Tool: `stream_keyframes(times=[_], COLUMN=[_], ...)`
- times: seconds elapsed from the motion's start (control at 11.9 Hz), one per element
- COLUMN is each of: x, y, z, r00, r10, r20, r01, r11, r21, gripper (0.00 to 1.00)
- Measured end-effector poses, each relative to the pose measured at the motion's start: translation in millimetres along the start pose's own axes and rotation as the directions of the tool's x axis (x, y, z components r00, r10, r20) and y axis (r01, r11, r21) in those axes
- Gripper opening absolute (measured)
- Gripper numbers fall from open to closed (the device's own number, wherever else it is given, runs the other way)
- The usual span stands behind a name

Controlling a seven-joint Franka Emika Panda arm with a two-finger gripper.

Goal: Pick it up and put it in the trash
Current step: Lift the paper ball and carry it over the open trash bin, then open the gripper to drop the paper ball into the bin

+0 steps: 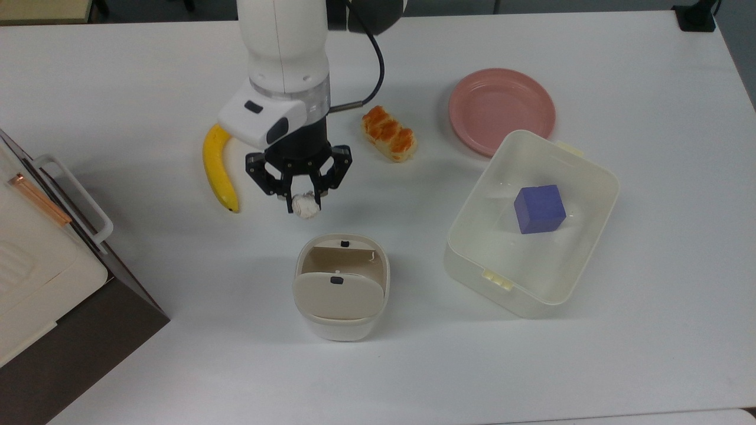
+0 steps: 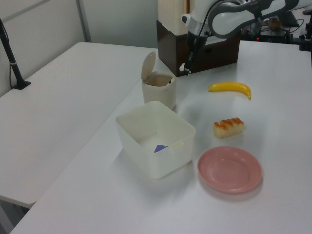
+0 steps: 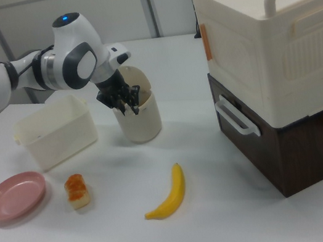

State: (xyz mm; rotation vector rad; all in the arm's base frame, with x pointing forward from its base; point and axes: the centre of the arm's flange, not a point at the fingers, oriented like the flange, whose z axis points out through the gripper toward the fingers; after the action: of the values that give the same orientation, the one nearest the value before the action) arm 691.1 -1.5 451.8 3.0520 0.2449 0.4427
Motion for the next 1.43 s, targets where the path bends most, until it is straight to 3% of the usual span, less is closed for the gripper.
stream_keyframes(times=[0.34, 0.67, 1.01, 1.34, 1.43], x=[34.5, 51.3, 52.8, 54.4, 54.6], y=[2.2, -10.5, -40.0, -42.8, -42.7], z=[-3.3, -0.6, 36.3, 35.5, 35.1], r00=[0.998, 0.991, 0.992, 0.992, 0.992], r10=[0.01, -0.008, -0.045, -0.045, -0.035], r20=[-0.062, -0.136, -0.116, -0.119, -0.12], r01=[-0.011, 0.006, 0.045, 0.044, 0.035], r11=[1.0, 1.0, 0.999, 0.999, 0.999], r21=[-0.012, -0.016, -0.004, -0.003, -0.002], gripper=[0.35, 0.36, 0.36, 0.37, 0.47])
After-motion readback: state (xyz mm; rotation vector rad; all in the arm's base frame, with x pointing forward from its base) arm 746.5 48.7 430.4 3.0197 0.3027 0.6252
